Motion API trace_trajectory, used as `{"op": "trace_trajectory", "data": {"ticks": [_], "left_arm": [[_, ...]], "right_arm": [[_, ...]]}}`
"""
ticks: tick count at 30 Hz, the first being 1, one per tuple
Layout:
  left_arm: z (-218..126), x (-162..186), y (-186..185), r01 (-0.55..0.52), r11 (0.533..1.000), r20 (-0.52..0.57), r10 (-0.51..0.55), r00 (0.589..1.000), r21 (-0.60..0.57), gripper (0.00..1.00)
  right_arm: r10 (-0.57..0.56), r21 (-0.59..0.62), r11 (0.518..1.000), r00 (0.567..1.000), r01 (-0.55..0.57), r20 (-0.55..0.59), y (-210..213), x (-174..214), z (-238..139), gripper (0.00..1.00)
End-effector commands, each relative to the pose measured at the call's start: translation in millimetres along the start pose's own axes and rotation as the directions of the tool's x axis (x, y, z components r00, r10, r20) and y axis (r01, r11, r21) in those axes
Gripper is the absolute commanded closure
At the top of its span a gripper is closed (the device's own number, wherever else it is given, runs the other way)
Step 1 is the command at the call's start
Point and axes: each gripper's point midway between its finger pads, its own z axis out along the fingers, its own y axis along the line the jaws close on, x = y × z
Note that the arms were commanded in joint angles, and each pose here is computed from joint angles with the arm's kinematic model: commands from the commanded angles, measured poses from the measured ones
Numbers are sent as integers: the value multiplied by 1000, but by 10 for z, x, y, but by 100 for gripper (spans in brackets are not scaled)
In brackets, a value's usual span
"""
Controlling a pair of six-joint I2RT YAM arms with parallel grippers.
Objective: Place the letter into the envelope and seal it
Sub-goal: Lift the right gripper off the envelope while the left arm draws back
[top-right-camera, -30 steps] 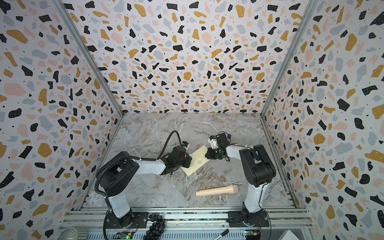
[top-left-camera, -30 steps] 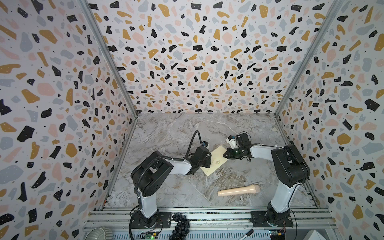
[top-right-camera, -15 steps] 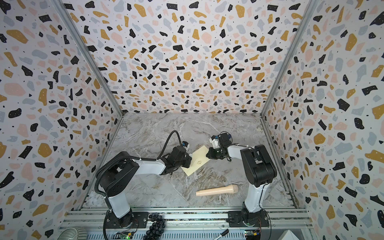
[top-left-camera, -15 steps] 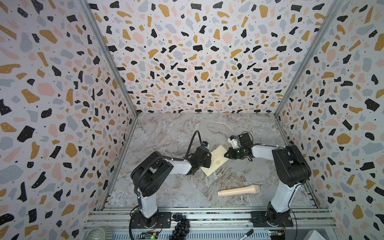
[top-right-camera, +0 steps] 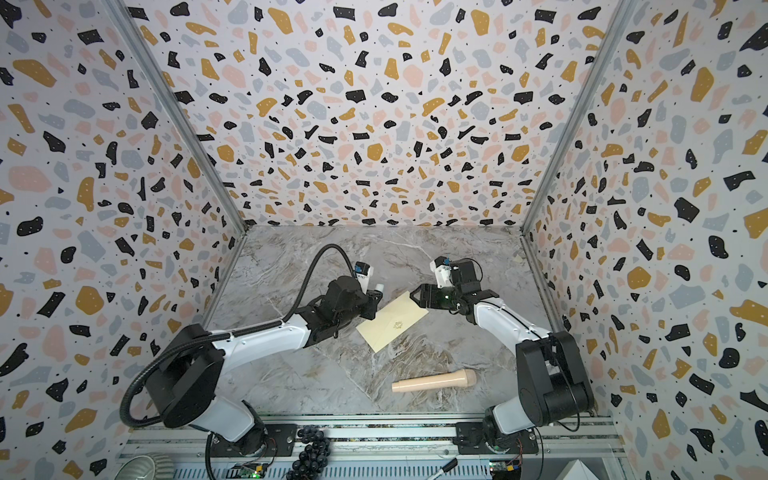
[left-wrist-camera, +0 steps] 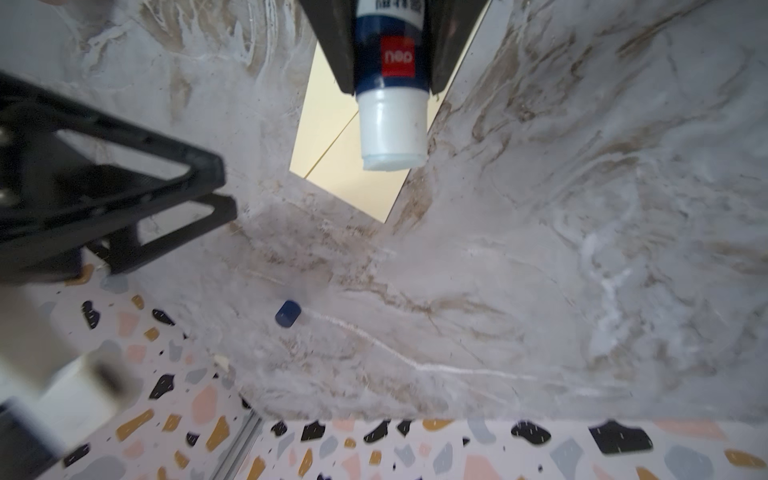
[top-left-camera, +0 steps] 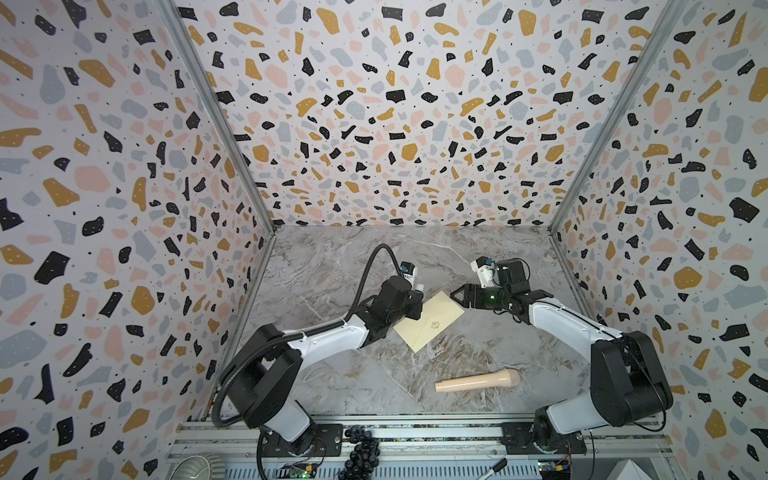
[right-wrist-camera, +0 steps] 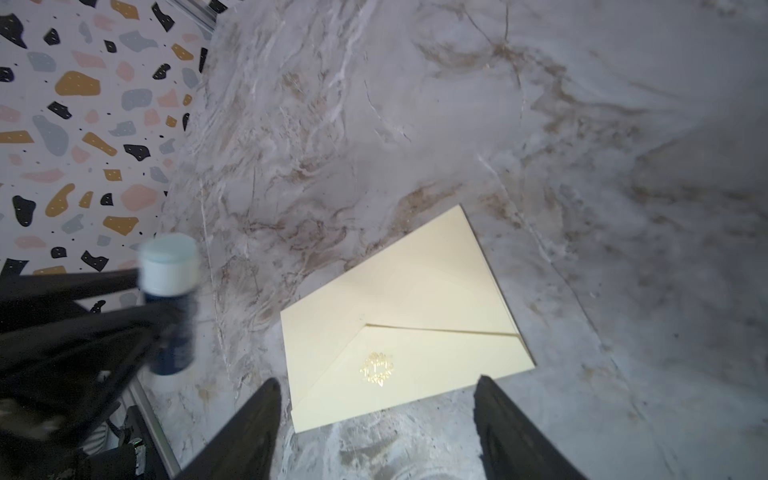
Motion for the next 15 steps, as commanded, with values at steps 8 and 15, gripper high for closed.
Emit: {"op": "trace_trajectory", "data": {"ticks": [8,15], "left_arm": [[-586,-510,41,-106,993,200,114,973,-49,100],[-612,-485,62,-109,993,202,117,972,-54,100]], "right_arm": [[162,53,986,986,-160,-34,-293,441,113,13],[180,60,982,982,-177,-50,-406,430,284,12]]}}
